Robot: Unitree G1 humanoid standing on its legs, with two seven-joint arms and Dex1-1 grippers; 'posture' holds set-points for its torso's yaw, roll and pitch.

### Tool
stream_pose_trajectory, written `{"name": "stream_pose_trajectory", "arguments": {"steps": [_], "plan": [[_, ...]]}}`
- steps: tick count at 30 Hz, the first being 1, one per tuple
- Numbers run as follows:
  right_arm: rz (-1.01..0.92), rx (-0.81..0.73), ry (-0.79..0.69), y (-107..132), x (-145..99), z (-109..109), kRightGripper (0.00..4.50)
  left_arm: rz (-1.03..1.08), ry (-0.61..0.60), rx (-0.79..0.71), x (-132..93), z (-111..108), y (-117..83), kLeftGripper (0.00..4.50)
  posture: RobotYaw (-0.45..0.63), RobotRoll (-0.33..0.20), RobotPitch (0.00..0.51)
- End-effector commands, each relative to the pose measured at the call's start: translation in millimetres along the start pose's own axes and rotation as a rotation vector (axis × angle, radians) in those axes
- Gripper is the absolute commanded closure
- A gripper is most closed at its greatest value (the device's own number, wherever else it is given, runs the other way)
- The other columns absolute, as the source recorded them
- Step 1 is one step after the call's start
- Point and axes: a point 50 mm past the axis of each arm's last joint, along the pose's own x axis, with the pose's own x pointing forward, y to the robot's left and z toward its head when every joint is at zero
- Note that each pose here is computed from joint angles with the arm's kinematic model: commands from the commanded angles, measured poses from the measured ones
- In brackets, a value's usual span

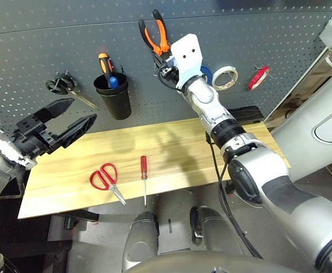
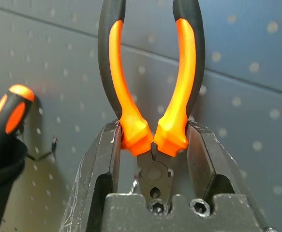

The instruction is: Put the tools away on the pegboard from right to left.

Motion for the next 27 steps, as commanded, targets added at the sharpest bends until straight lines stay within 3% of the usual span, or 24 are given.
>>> {"name": "stream_pose_trajectory", "arguments": {"steps": [1, 18, 27], "plan": [[-0.006, 0.01, -0.039, -2, 5, 9, 2.42, -0.005, 0.004, -0.001, -1, -2, -1, 0.0, 0.19, 0.0, 0.062], [0.02, 0.036, 0.084, 5, -1, -15, 2.42, -0.011, 0.002, 0.006, -1, -4, -1, 0.0, 0.22, 0.0, 0.057], [0.015, 0.047, 0.088, 6, 0, -16, 2.42, -0.014, 0.001, 0.01, -2, -5, -1, 0.0, 0.22, 0.0, 0.055]]}}
